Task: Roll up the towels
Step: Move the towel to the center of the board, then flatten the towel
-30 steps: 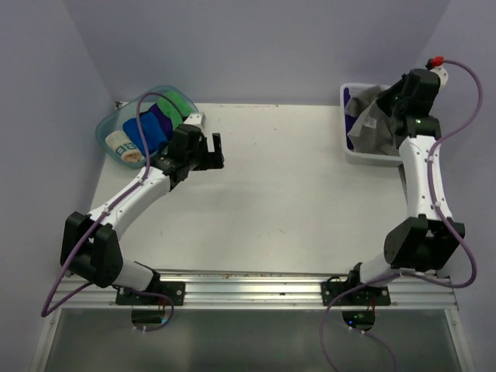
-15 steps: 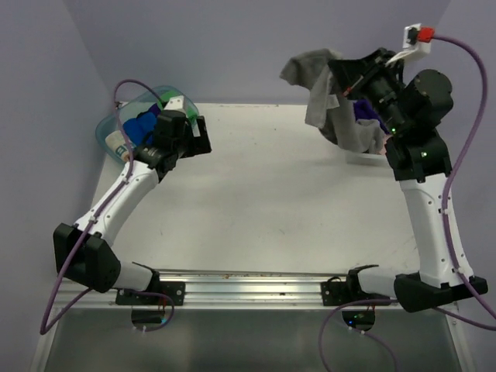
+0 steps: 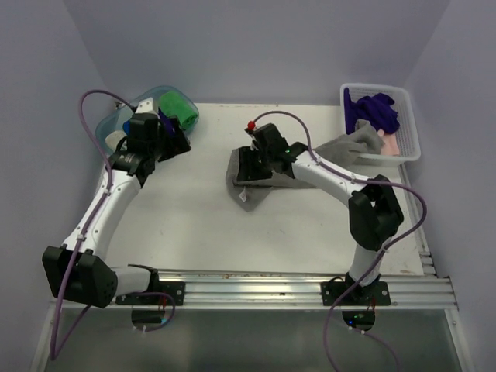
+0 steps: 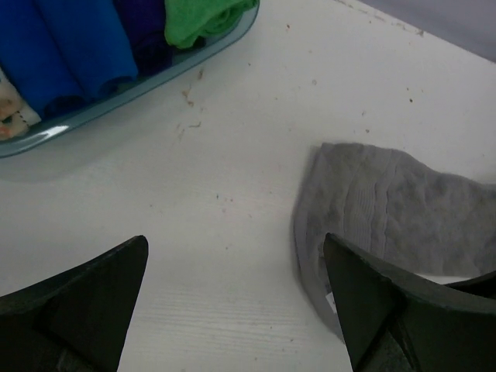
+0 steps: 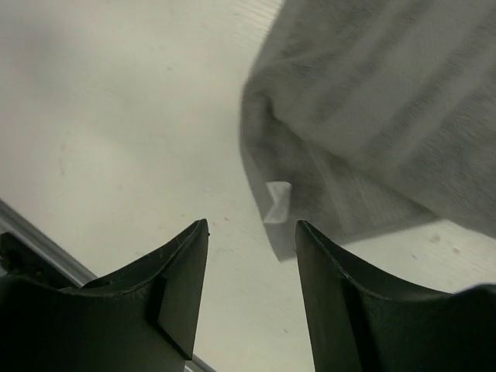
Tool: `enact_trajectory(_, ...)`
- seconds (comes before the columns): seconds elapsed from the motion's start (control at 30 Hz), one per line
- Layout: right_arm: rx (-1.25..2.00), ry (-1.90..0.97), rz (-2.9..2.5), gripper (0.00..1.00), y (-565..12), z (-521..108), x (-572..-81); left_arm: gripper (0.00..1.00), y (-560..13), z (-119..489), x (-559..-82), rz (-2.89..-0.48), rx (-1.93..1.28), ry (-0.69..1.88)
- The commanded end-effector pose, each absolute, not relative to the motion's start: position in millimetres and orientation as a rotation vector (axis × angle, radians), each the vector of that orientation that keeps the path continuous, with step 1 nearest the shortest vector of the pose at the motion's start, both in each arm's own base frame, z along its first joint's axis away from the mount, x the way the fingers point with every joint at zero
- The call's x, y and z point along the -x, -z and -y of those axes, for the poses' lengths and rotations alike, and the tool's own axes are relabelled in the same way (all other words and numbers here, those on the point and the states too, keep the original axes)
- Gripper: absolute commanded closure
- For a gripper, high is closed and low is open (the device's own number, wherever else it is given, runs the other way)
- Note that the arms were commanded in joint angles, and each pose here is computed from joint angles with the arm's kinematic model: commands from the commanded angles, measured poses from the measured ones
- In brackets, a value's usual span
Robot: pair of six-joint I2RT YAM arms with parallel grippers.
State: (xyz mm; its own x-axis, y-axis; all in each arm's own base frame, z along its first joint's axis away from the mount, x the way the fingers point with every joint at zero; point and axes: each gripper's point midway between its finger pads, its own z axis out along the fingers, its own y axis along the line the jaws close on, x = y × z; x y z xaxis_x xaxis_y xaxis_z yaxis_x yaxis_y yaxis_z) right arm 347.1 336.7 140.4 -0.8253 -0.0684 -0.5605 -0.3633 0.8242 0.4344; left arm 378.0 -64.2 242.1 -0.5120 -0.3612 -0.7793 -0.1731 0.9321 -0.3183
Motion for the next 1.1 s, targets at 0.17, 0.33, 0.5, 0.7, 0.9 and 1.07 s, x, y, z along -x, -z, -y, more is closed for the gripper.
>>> enact_trajectory(0.17,-0.058,-0.525,-2.275,0.46,-205.4,-191.3,-389.4,0.01,-161.8,183.7,-337.2,-2.329,0.151,0.515)
enact_trajectory(0.33,-0.130,-0.420,-2.288,0.43,-196.9,-149.4,-377.8,0.02,-116.4,228.5,-316.8,-2.455,0.112,0.553)
enact_trajectory(0.5,-0.156,-0.410,-2.288,0.37,-196.0,-140.1,-368.0,0.03,-73.1,264.7,-299.6,-2.580,0.142,0.612)
enact_trajectory(0.7,-0.155,-0.420,-2.289,0.37,-195.6,-140.2,-364.9,0.10,-48.3,285.1,-300.9,-2.624,0.195,0.647)
enact_trajectory(0.9,-0.153,-0.415,-2.292,0.37,-194.5,-138.2,-359.9,0.18,-19.4,283.1,-301.0,-2.677,0.277,0.574)
enact_trajectory(1.07,-0.158,-0.411,-2.304,0.37,-187.7,-136.2,-354.2,0.38,-17.9,286.6,-310.1,-2.664,0.297,0.561)
